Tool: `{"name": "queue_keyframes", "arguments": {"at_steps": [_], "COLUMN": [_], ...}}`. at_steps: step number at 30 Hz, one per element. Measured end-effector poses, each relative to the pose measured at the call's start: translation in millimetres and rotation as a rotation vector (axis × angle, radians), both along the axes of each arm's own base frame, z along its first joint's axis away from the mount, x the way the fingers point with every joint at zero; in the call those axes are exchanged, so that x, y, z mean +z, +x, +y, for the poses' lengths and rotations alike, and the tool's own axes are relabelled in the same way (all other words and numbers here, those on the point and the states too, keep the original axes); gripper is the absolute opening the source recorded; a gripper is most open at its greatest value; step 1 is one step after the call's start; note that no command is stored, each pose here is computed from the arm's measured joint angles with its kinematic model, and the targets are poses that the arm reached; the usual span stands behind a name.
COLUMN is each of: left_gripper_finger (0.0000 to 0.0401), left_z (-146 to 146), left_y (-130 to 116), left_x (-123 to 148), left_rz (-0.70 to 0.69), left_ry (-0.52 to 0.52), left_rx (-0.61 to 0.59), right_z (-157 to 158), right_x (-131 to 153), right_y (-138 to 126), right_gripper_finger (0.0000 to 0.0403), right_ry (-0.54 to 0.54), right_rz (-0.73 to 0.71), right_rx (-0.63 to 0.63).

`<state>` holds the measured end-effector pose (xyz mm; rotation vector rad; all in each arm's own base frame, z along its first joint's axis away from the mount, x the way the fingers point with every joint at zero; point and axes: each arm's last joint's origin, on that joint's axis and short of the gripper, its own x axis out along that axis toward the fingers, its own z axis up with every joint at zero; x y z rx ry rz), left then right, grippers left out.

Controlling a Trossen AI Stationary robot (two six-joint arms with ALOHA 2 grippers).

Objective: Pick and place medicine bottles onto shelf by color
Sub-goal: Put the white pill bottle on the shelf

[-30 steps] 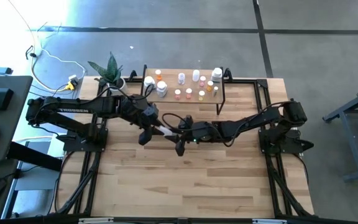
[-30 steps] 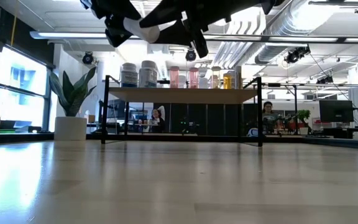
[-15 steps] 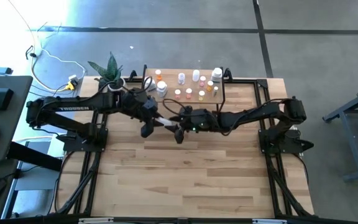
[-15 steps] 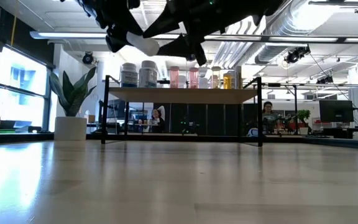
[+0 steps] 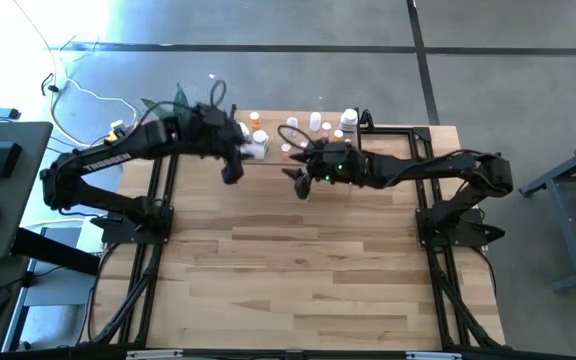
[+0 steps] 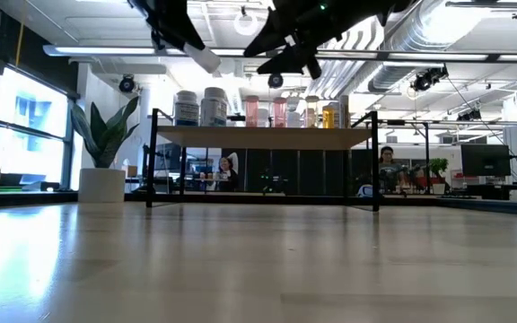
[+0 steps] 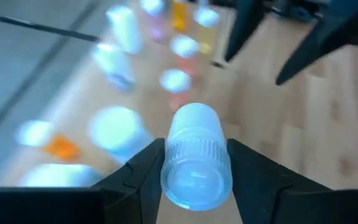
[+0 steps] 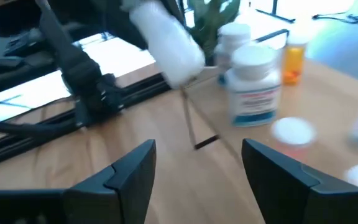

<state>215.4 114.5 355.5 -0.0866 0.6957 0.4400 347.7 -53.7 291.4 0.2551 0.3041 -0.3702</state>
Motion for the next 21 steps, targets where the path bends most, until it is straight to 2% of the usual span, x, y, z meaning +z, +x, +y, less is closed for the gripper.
{"name": "queue_keyframes", "arguments": {"at_steps": [12, 17, 21], "left_gripper_finger": [0.0149, 0.0149, 0.0149], "left_z": [50, 73, 90], "left_y": [-35, -40, -37], "left_x": [77, 101, 108], "left_rz": [-0.095, -0.120, -0.103], "left_ry": [0.269, 0.320, 0.311], "left_rx": [0.246, 0.319, 0.355], "right_z": [-31, -43, -54], "right_x": [3, 2, 8], "right_y": [-14, -18, -25], "right_gripper_finger": [0.0229, 0.0229, 0.0229], "right_ry": [-0.038, -0.042, -0.049], "right_rz": [0.054, 0.075, 0.059], "right_rx": [-0.078, -0.110, -0.145]}}
